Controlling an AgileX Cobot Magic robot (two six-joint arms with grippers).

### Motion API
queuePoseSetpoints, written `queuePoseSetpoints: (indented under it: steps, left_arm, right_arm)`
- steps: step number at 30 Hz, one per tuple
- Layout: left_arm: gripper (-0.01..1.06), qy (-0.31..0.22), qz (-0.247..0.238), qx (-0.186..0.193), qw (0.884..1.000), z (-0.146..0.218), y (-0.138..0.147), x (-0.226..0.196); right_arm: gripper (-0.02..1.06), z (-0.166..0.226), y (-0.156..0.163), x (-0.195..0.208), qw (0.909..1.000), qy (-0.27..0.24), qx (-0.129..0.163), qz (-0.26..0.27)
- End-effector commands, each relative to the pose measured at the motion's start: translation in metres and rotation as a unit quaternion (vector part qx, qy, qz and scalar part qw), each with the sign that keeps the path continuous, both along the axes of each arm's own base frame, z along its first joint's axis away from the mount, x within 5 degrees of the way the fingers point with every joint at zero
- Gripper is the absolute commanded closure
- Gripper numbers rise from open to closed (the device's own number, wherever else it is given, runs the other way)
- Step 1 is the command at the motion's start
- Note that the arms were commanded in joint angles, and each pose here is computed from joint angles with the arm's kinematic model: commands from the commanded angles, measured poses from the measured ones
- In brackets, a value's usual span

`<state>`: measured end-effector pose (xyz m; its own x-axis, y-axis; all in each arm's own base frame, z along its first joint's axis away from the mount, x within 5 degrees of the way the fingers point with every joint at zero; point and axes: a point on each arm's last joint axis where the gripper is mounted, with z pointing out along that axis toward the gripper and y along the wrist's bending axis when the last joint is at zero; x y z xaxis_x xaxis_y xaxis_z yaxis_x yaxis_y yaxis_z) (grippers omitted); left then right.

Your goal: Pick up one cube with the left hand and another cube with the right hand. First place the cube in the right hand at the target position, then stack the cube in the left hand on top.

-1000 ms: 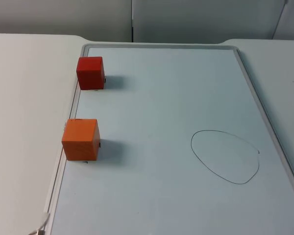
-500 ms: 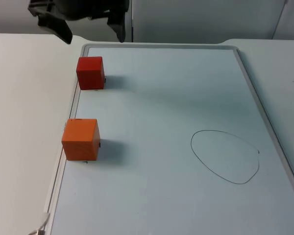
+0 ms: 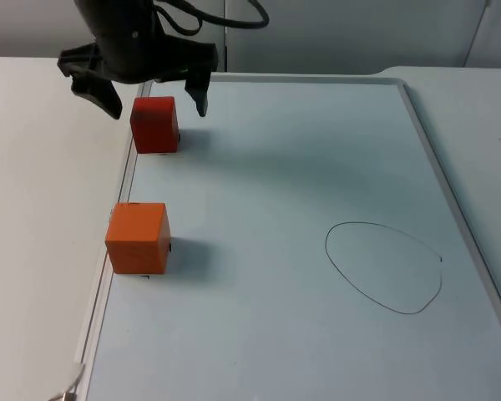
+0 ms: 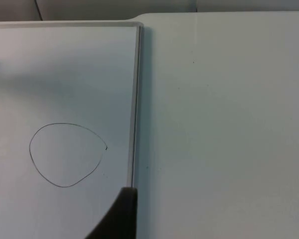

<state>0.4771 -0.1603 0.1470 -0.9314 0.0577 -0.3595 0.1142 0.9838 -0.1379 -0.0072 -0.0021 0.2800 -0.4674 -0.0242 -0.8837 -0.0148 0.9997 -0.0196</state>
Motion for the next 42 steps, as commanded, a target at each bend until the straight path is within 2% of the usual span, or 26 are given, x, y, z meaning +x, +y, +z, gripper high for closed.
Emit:
queuePoseSetpoints:
  steps: [1, 10, 33, 35, 37, 38, 41, 42]
  left_arm:
    - [0.01, -0.019, 0.005, -0.007, 1.000, -0.001, -0.002, 0.005]
    - [0.01, -0.047, 0.008, -0.013, 0.999, 0.000, -0.003, 0.010]
    - [0.01, -0.031, 0.011, 0.002, 0.999, -0.025, -0.002, 0.012]
    - [0.06, -0.029, 0.011, 0.002, 1.000, -0.028, -0.002, 0.012]
    - [0.18, -0.032, 0.011, 0.003, 0.999, -0.029, -0.002, 0.012]
    - [0.18, -0.032, 0.011, 0.003, 0.999, -0.029, -0.002, 0.012]
    - [0.43, -0.037, 0.011, 0.001, 0.999, -0.029, -0.002, 0.013]
    - [0.56, -0.042, 0.011, -0.001, 0.999, -0.028, -0.003, 0.014]
  right_arm:
    - [0.01, -0.002, 0.000, 0.001, 1.0000, -0.003, 0.001, -0.003]
    - [0.01, -0.002, 0.000, 0.001, 1.0000, -0.003, 0.001, -0.003]
    - [0.01, -0.002, 0.000, 0.001, 1.0000, -0.003, 0.001, -0.003]
    - [0.01, -0.002, 0.000, 0.001, 1.0000, -0.003, 0.001, -0.003]
    - [0.01, -0.002, 0.000, 0.001, 1.0000, -0.003, 0.001, -0.003]
    - [0.01, -0.002, 0.000, 0.001, 1.0000, -0.003, 0.001, -0.003]
    - [0.01, -0.002, 0.000, 0.001, 1.0000, -0.003, 0.001, -0.003]
    - [0.01, -0.002, 0.000, 0.001, 1.0000, -0.003, 0.001, -0.003]
